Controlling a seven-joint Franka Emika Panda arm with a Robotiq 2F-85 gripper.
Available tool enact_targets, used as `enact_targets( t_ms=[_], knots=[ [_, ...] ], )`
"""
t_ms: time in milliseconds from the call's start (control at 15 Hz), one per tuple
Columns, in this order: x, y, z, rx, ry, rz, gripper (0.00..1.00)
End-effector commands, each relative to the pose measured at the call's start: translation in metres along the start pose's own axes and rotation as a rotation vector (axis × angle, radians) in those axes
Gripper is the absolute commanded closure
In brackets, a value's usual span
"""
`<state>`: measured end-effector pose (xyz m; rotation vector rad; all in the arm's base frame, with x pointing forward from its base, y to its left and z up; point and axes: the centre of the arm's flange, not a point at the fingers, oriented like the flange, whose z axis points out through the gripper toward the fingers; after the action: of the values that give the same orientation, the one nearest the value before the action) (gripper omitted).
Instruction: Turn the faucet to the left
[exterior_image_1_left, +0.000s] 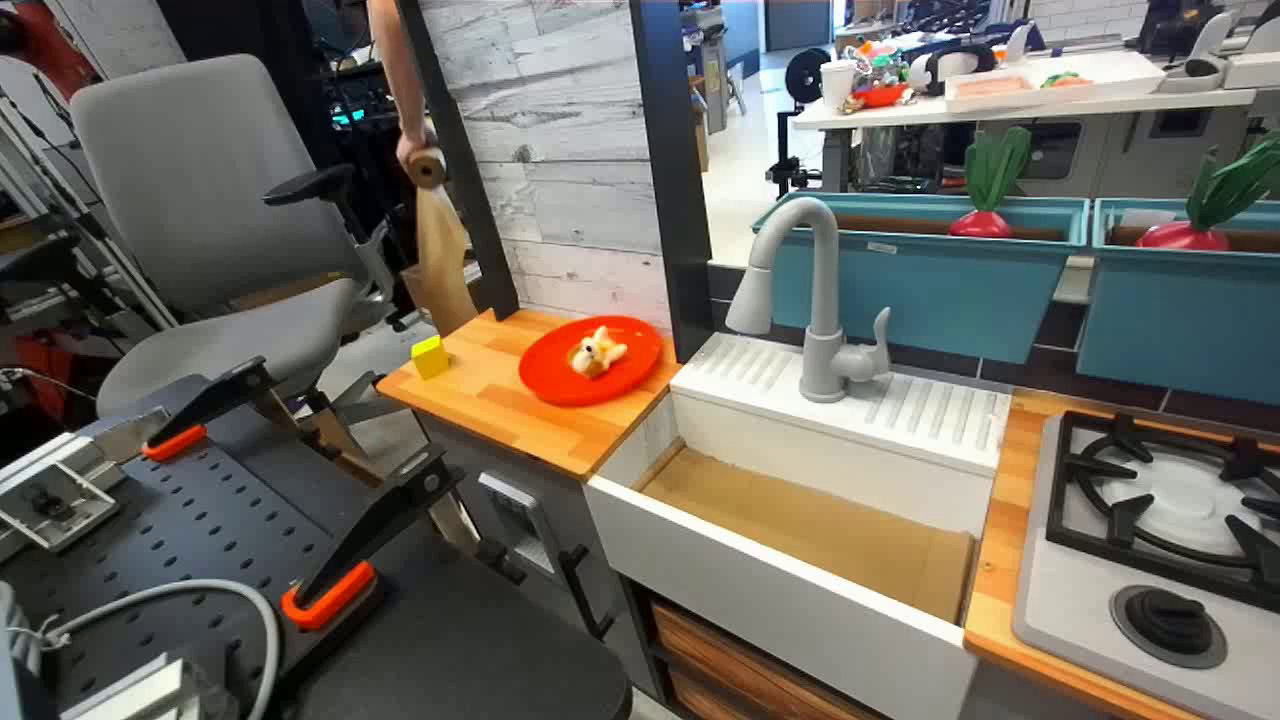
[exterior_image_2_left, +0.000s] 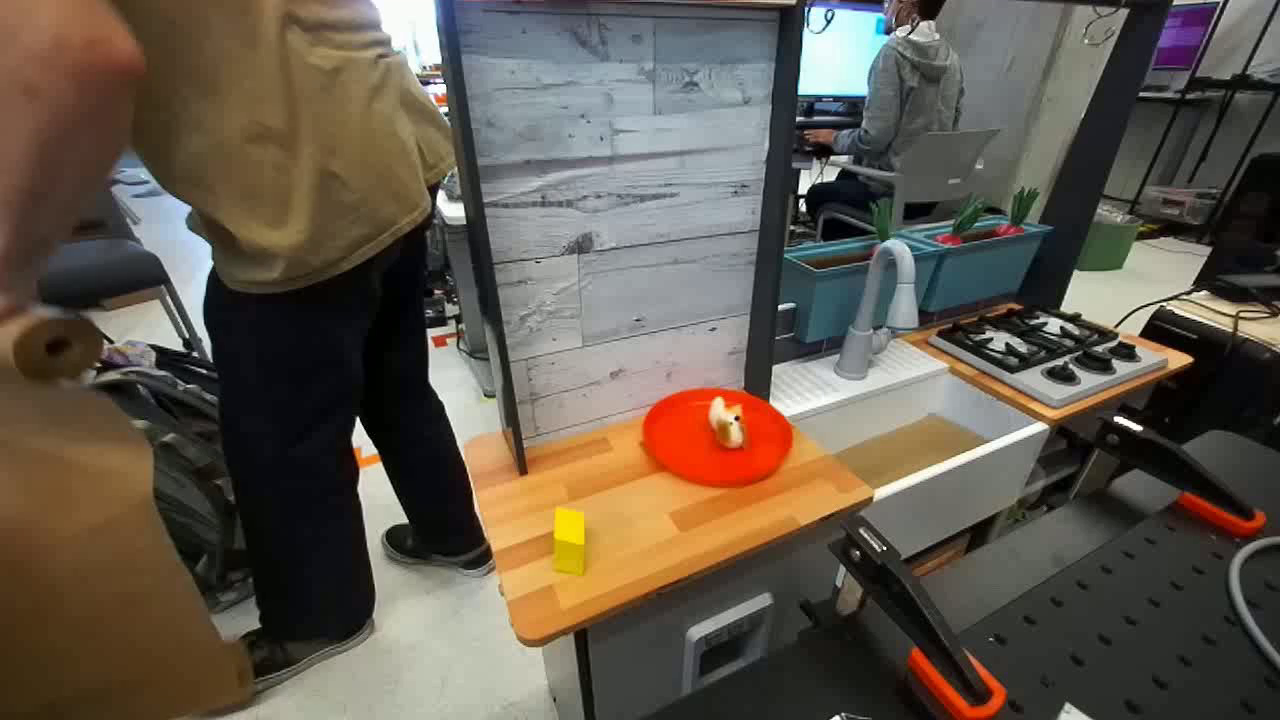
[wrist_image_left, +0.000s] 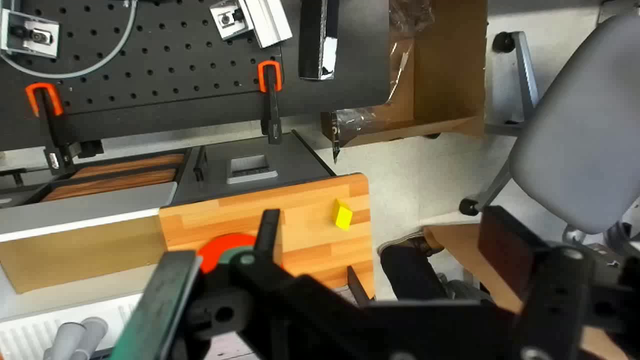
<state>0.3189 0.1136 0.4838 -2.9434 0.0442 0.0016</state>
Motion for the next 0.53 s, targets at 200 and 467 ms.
enact_targets(
  t_ms=[200, 467],
  knots=[
    [0.0001, -0.0001, -0.0003, 0.000, 0.001, 0.000, 0.00],
    [0.0067, 0.0070, -0.0033, -0.009, 0.039, 0.014, 0.00]
  ],
)
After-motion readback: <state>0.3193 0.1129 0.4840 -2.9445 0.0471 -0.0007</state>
